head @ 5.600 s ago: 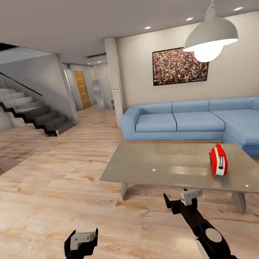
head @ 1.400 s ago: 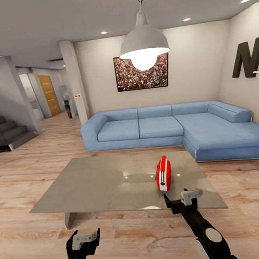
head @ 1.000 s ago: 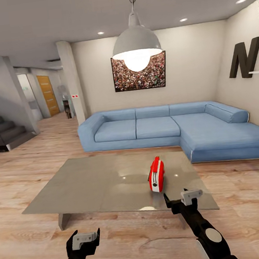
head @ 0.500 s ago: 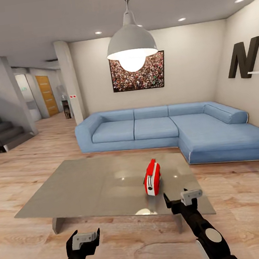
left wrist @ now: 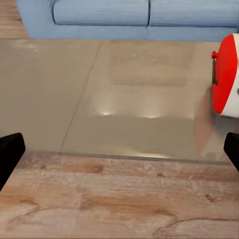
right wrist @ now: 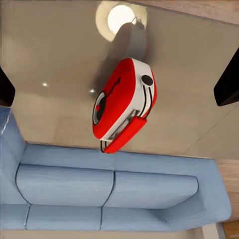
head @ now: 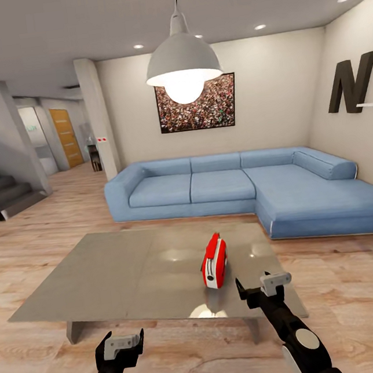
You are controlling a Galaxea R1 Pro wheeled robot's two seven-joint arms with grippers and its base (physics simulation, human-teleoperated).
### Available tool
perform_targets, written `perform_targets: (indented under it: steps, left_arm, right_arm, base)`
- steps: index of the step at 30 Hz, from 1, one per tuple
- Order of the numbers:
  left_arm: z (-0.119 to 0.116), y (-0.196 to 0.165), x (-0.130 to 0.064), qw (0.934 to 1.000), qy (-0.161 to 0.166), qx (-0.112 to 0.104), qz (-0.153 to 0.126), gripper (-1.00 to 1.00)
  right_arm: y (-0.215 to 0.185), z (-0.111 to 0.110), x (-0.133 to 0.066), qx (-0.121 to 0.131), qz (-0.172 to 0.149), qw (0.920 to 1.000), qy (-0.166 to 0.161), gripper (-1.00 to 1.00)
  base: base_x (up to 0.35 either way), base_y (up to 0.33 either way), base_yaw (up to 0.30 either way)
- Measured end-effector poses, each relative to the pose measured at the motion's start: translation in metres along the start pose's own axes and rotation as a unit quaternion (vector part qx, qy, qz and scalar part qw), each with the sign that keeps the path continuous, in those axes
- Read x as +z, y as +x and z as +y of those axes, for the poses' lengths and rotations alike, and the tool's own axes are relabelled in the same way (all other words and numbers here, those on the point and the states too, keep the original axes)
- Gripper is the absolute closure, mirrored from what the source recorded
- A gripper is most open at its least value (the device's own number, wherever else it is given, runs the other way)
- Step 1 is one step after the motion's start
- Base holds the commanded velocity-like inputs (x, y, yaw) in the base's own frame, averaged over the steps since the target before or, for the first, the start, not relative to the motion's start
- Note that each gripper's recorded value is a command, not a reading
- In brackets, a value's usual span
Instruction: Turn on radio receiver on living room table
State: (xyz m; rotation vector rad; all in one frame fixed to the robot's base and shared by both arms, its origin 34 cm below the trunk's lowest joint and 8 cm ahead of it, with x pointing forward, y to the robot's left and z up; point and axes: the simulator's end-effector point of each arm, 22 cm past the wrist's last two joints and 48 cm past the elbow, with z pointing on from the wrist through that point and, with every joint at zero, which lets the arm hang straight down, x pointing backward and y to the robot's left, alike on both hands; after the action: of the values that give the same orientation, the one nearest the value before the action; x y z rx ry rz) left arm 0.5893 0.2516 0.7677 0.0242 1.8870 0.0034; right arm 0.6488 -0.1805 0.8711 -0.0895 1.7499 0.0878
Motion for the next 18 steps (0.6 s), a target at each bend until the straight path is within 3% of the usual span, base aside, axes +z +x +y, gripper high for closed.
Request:
perform_targets:
  steps: [14, 18]
  left_arm:
    - [-0.0001, -0.0007, 0.0, 1.0, 0.0, 0.001, -0.001, -1.0]
    - [-0.0002, -0.0011, 0.0, 1.0, 0.0, 0.001, -0.001, -1.0]
  right_arm:
    - [0.0, 0.0002, 0.0, 0.0, 0.0, 1.0, 0.0, -1.0]
    - [0.0, 0.0007, 0.0, 0.0, 0.0, 1.0, -0.001, -1.0]
  base:
    - [0.112, -0.122, -0.001]
    - [0.007, -0.007, -0.149]
